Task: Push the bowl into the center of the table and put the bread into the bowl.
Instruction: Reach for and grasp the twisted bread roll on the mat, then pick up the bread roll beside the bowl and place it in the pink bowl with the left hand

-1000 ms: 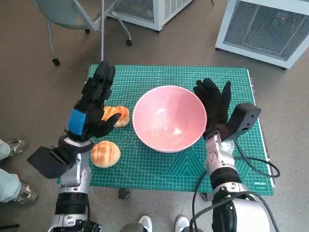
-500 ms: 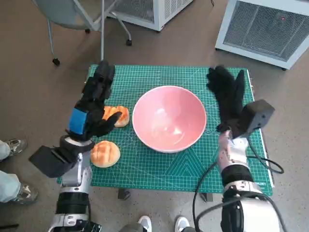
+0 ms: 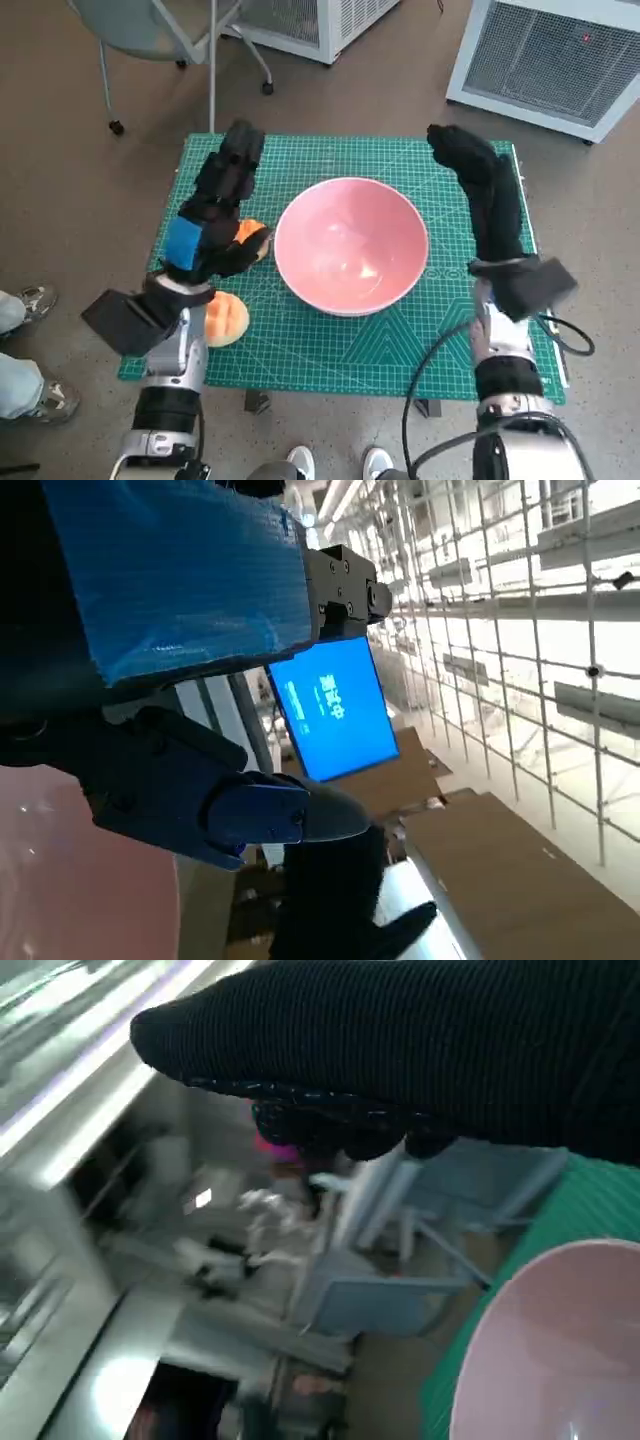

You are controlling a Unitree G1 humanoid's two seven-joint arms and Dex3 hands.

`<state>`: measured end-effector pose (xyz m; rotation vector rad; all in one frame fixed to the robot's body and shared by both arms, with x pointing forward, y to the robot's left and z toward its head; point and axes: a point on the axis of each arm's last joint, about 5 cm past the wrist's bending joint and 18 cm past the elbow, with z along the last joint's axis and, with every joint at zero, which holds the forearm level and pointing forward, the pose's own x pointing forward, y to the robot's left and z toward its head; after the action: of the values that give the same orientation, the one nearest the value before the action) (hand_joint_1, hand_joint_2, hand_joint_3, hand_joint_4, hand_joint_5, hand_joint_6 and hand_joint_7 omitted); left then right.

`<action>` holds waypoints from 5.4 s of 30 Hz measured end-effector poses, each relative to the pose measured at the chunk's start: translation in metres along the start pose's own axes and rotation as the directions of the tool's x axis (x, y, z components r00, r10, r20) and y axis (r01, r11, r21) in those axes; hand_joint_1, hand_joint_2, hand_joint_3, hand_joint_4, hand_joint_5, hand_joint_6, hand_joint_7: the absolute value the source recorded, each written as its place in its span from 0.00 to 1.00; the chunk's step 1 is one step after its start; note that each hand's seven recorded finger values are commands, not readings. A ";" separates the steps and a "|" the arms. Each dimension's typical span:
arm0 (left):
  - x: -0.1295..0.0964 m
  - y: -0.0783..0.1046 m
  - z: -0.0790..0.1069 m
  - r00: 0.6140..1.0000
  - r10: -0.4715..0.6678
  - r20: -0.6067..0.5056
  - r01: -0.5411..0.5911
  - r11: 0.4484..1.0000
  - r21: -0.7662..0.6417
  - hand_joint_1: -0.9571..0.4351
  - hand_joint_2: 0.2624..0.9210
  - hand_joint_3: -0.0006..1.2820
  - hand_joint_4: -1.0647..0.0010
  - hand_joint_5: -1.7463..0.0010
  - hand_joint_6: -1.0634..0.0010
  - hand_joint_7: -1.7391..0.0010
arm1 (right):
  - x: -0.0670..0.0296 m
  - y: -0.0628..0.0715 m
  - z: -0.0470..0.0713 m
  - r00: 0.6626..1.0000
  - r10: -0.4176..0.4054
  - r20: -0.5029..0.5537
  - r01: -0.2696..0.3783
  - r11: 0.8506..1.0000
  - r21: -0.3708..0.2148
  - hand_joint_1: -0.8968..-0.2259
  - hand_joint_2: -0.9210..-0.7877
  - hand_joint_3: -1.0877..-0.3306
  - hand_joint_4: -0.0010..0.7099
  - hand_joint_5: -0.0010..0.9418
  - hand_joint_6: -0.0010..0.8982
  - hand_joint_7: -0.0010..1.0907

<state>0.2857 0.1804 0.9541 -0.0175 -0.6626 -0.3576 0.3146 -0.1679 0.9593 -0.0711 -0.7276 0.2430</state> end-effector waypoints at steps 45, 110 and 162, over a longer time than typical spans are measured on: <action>0.044 0.093 0.055 0.759 0.063 -0.648 0.460 0.652 0.603 0.42 0.86 0.00 1.00 1.00 0.79 0.98 | -0.0027 0.009 0.035 0.983 0.106 0.149 -0.110 0.994 0.019 0.25 0.00 0.43 0.21 0.00 0.00 0.47; 0.027 0.040 -0.036 0.569 0.137 -0.811 0.755 0.305 0.581 0.68 0.99 0.07 0.38 0.34 0.45 0.38 | -0.0039 0.012 0.027 0.986 0.112 0.122 -0.117 0.992 0.038 0.29 0.00 0.44 0.20 0.00 0.00 0.41; 0.083 0.004 0.051 0.966 -0.196 -0.169 0.244 0.467 0.850 0.69 1.00 0.07 0.37 0.27 0.41 0.39 | -0.0079 0.012 0.028 0.985 0.100 0.137 -0.108 0.993 0.055 0.30 0.00 0.45 0.19 0.00 0.00 0.39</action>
<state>0.3167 0.1643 1.0447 1.0857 -0.7401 -0.2316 0.2878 -0.1586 0.9734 -0.0342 -0.8509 0.3730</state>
